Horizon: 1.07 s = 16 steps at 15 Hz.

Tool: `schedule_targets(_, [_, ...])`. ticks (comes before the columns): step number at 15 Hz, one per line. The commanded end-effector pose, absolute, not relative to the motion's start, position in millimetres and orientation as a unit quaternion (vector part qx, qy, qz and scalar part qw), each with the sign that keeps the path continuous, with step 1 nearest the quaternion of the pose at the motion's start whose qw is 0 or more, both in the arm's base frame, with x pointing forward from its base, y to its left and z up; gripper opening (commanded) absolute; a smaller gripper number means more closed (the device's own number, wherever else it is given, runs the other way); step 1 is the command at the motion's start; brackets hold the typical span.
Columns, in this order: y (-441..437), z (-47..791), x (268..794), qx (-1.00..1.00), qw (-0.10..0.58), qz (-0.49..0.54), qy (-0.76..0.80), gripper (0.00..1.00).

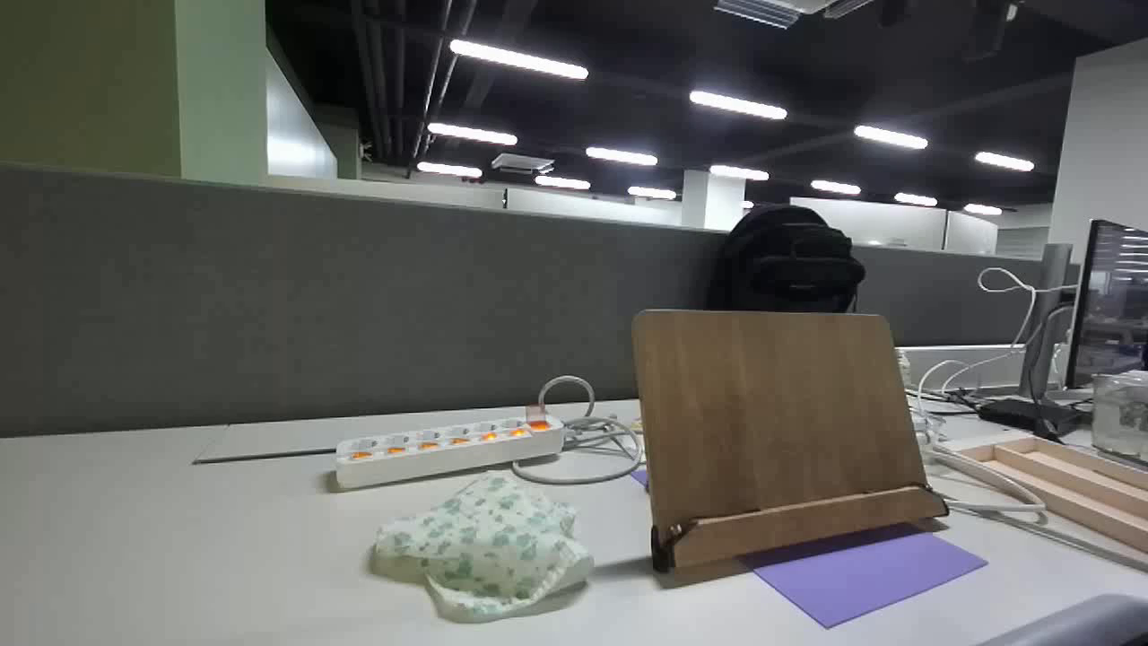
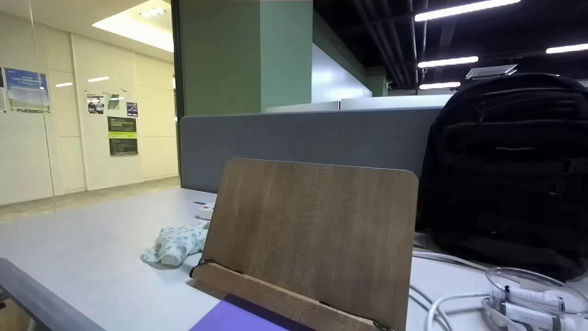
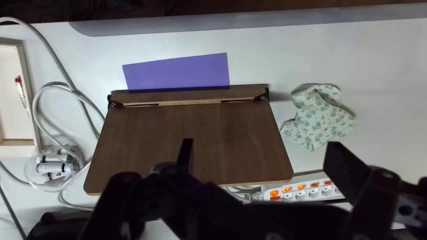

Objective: Put the cloth on the wooden board

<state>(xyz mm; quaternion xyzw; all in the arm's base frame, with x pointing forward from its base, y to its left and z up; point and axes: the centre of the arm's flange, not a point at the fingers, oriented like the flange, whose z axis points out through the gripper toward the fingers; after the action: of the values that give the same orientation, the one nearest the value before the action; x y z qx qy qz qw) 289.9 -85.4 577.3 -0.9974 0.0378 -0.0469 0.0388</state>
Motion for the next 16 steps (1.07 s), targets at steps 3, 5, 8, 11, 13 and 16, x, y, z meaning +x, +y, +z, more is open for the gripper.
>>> schedule_targets(3, [-85, 578, 290, -0.997, 0.039, -0.049, 0.038, 1.00])
schedule_targets(5, [-85, 578, 290, -0.997, 0.039, -0.049, 0.038, 1.00])
schedule_targets(8, [-85, 578, 290, -0.997, 0.039, -0.049, 0.038, 1.00])
schedule_targets(11, [-85, 578, 290, -0.997, 0.039, -0.049, 0.038, 1.00])
schedule_targets(13, [-73, 563, 300, -0.998, 0.035, -0.045, 0.014, 1.00])
schedule_targets(16, [-44, 529, 319, -0.999, 0.032, -0.027, -0.011, 1.00])
